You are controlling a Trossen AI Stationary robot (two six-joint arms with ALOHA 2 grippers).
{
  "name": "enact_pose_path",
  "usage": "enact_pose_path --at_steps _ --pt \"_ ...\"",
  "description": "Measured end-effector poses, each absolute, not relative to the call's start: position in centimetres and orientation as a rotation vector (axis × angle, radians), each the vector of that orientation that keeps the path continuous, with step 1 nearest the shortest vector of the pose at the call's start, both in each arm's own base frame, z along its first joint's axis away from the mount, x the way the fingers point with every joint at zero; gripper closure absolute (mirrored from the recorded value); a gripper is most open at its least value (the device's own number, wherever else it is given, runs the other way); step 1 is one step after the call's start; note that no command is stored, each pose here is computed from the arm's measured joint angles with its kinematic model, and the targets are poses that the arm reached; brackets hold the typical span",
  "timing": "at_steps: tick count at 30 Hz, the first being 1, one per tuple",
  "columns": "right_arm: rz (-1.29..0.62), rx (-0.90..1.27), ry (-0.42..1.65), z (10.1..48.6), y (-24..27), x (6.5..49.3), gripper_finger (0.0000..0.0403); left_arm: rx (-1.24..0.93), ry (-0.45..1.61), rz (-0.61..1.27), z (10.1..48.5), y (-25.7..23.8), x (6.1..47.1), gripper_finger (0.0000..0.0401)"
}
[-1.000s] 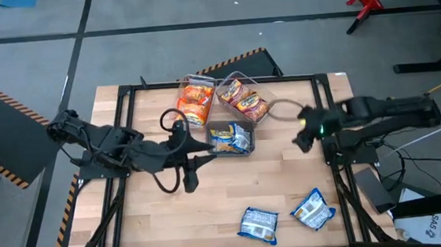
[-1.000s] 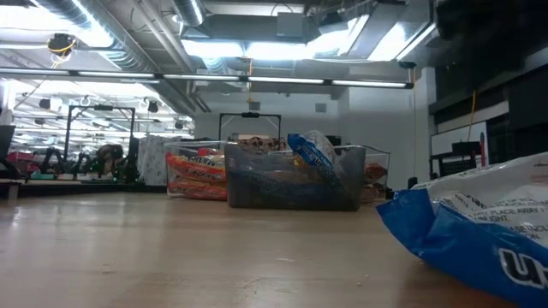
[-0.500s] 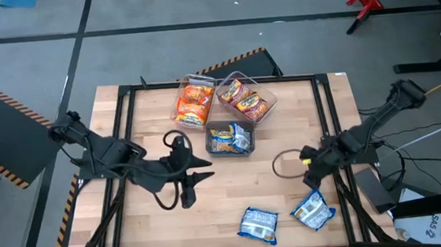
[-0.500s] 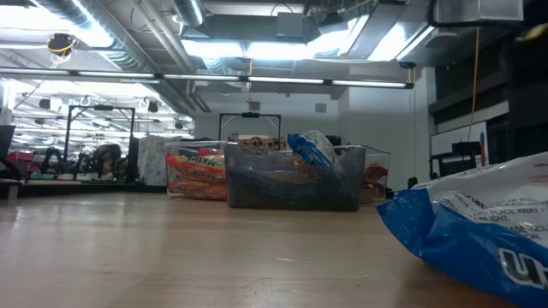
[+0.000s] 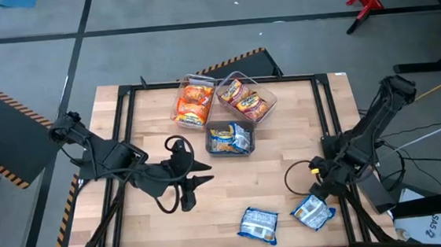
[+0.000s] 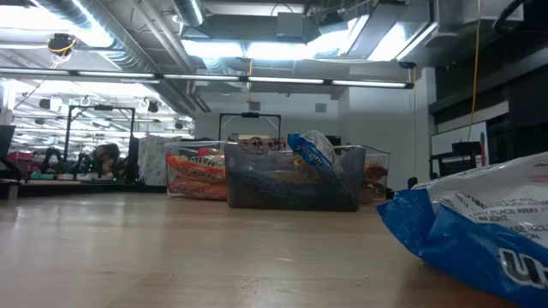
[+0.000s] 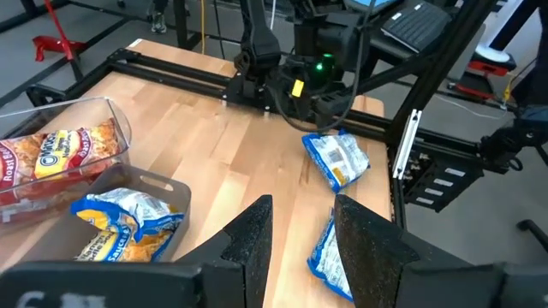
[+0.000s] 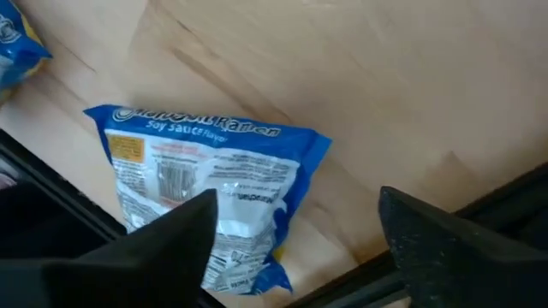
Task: Sort Maruchan noodles
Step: Put the blue noodle pack into the black transparent bin
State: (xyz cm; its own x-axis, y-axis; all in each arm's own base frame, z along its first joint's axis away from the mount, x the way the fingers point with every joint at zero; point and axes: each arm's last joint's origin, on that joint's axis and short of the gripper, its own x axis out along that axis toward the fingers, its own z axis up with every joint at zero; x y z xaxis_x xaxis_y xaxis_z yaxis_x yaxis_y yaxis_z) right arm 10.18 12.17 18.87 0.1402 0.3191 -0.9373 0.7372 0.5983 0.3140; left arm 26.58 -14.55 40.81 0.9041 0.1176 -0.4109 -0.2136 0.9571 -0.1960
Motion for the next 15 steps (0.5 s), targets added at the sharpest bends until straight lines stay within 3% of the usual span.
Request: enact_pose_path --at_steps 6,15 --pt "-0.363 1.010 1.397 17.3 13.7 10.3 0.0057 -0.240 0.407 0.173 40.8 -14.6 26.6 0.0281" --pt "-0.318 1.006 1.454 14.5 15.7 10.9 0.0069 -0.241 0.410 0.185 40.7 -14.5 26.6 0.0281"
